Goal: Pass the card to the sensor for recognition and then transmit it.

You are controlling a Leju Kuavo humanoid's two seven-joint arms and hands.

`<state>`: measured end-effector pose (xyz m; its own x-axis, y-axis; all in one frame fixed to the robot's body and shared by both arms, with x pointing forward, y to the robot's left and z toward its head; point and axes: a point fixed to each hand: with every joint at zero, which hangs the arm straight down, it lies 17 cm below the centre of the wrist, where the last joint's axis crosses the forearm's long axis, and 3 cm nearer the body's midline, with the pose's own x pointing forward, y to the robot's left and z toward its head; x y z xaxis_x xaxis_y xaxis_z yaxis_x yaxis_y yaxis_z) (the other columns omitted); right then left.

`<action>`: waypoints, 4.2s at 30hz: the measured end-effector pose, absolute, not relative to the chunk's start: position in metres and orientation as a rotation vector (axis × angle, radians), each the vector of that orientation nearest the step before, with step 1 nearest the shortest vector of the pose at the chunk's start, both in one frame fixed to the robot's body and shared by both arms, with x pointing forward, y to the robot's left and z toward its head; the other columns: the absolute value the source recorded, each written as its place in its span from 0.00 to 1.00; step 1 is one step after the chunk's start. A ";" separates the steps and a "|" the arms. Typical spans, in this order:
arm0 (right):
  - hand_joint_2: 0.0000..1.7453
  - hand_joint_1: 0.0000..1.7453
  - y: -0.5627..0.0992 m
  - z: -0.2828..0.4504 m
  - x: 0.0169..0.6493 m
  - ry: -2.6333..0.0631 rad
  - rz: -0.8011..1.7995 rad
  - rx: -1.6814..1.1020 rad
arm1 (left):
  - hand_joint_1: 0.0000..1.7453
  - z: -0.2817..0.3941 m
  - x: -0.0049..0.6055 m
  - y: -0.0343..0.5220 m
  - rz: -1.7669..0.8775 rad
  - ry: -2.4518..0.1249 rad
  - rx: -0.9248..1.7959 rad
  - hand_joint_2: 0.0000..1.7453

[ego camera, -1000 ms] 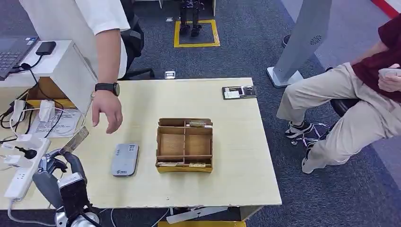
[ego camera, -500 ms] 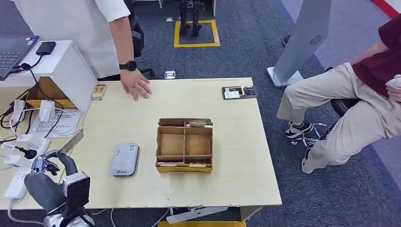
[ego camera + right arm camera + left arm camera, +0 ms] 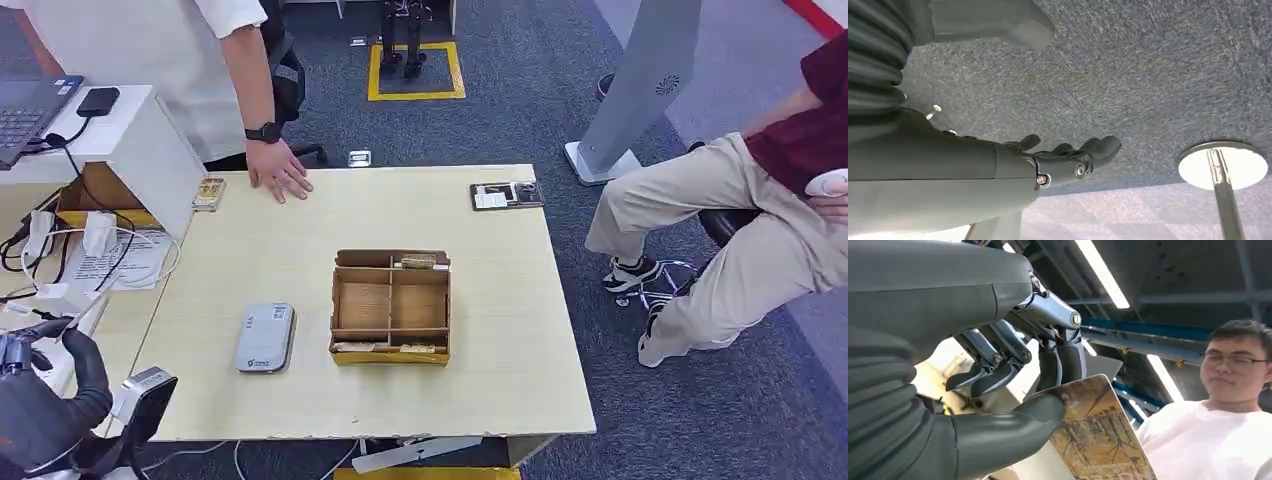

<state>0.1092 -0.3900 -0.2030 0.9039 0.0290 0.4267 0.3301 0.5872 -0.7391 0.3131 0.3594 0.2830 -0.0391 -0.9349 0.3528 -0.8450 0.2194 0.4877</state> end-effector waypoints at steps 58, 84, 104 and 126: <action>1.00 0.00 -0.388 -0.208 0.104 -0.407 -0.221 -0.916 | 1.00 0.171 0.363 0.229 -0.717 -1.682 1.435 1.00; 1.00 0.00 -0.393 -0.207 0.098 -0.384 -0.247 -0.928 | 1.00 0.164 0.361 0.280 -0.668 -1.556 1.527 1.00; 1.00 0.00 -0.393 -0.207 0.098 -0.384 -0.249 -0.928 | 1.00 0.124 0.364 0.285 -0.654 -1.422 1.485 1.00; 1.00 0.00 -0.392 -0.208 0.098 -0.384 -0.246 -0.926 | 1.00 0.060 0.364 0.236 -0.882 -1.391 1.372 1.00</action>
